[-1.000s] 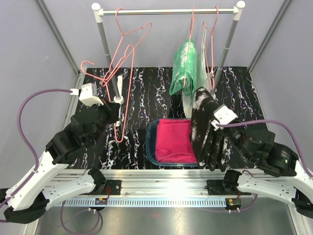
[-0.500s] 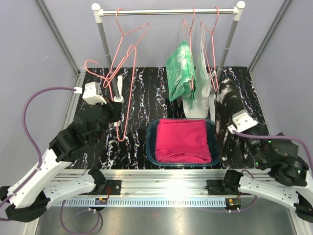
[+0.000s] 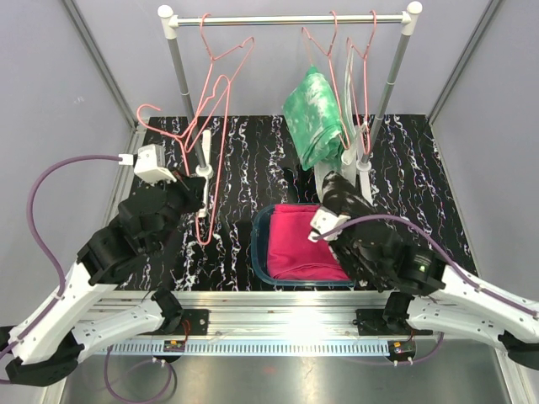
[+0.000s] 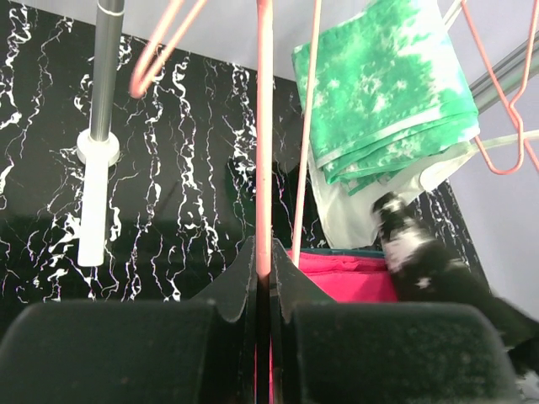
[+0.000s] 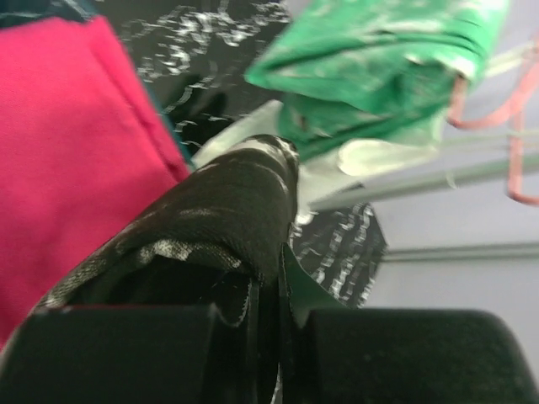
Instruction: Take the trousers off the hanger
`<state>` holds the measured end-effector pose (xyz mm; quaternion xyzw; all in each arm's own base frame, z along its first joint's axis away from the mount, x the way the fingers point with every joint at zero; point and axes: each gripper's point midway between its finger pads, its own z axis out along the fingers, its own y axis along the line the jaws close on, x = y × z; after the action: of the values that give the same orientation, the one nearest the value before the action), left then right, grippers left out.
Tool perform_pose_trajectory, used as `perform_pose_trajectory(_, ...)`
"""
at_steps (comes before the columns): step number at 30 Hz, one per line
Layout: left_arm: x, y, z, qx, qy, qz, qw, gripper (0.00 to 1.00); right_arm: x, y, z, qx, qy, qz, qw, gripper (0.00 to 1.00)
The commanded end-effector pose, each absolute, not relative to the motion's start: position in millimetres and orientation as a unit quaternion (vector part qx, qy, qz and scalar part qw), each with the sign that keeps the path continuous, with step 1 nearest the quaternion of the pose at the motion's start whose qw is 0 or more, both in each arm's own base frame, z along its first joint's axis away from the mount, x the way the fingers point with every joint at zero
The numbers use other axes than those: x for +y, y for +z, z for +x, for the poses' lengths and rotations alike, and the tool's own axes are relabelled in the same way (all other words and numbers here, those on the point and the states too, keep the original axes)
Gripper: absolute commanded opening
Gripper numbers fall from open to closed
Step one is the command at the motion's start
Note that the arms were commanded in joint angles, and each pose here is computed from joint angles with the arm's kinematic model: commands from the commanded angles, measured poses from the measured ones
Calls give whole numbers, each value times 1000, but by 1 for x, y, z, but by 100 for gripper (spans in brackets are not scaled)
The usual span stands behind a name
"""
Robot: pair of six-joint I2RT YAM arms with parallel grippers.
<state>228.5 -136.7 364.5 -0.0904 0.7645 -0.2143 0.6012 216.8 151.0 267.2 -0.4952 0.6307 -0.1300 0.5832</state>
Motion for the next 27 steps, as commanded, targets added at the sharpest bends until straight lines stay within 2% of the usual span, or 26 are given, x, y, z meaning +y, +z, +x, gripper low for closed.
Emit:
perform_pose_trajectory(1, -129, 383, 229, 737, -226, -110, 627, 0, 199, 277, 212, 618, -33, -488, 615, 0)
perform_pose_trajectory(14, -121, 382, 226, 737, -218, -111, 630, 0, 304, 222, 185, 578, 79, -563, 585, 0)
perform_pose_trajectory(21, -121, 380, 225, 738, -218, -110, 628, 0, 351, 178, 163, 550, 148, -628, 530, 0)
perform_pose_trajectory(27, -118, 379, 224, 738, -216, -110, 629, 0, 365, 138, 141, 521, 181, -688, 471, 0)
